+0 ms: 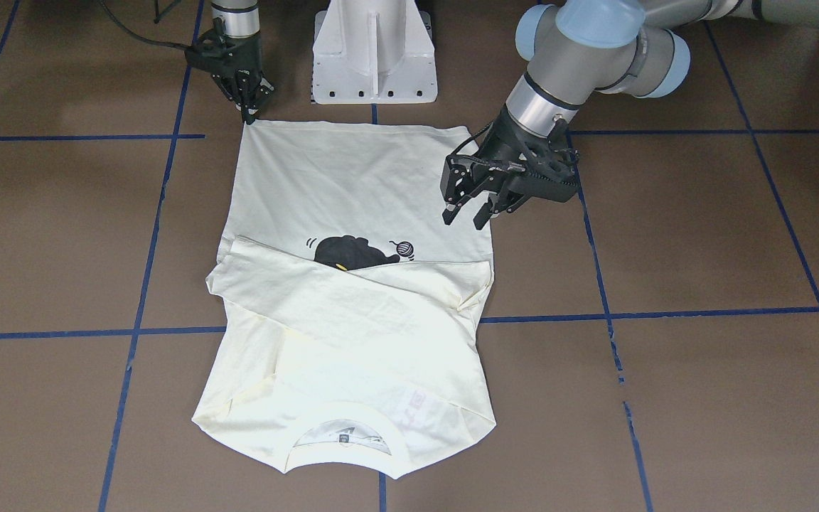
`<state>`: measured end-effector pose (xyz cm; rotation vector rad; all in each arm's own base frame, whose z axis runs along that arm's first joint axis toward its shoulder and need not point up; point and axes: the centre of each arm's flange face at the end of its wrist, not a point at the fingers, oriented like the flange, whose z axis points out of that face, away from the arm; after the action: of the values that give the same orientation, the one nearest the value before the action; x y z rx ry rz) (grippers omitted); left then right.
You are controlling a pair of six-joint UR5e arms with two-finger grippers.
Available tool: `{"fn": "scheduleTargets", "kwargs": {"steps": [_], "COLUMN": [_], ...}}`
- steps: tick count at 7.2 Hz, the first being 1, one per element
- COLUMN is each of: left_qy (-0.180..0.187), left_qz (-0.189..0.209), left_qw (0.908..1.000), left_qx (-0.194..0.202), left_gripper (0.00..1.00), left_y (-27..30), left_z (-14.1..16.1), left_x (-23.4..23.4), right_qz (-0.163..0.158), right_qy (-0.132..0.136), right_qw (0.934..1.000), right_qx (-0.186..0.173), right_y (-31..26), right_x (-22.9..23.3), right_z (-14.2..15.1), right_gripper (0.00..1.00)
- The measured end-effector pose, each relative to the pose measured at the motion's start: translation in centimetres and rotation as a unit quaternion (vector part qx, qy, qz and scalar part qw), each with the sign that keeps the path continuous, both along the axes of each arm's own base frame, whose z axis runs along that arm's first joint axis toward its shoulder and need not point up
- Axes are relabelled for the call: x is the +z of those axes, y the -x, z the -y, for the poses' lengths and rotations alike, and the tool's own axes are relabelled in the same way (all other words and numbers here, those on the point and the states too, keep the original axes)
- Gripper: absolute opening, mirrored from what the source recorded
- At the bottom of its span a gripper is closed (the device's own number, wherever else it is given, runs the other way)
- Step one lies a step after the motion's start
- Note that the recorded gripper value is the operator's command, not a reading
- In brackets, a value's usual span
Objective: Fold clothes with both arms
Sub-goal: 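Grasp both hem corners nearest the robot with left and right grippers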
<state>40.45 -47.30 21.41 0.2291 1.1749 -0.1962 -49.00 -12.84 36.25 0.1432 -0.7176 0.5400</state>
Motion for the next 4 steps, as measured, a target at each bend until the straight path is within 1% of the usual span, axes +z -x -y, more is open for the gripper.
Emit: {"fn": "scheduleTargets", "kwargs": {"steps": [1,2,3,4], "left_qy": [0.023,0.051,0.071,0.081], "left_qz": [0.007,0.012,0.018,0.023], "left_qw": [0.9997,0.9985,0.997,0.996], "left_qx": [-0.008,-0.017,-0.025,-0.029], "left_gripper": [0.62,0.62,0.62,0.62], "left_y": [0.6,0.3,-0.6,-1.2], "left_z": [-1.6,-4.5,-8.1,-11.0], "left_x": [2.3,4.2,5.7,6.7], "right_qz": [0.003,0.001,-0.004,-0.015], "right_qy": [0.0,0.0,0.0,-0.004], "right_qw": [1.0,1.0,1.0,0.9998], "right_qx": [-0.002,-0.004,-0.007,-0.012], "right_y": [-0.7,-2.0,-3.4,-4.4], "right_x": [-0.3,-0.2,0.3,1.0], "right_z": [0.1,0.2,0.4,0.6], "right_gripper": [0.0,0.0,0.0,0.0]}}
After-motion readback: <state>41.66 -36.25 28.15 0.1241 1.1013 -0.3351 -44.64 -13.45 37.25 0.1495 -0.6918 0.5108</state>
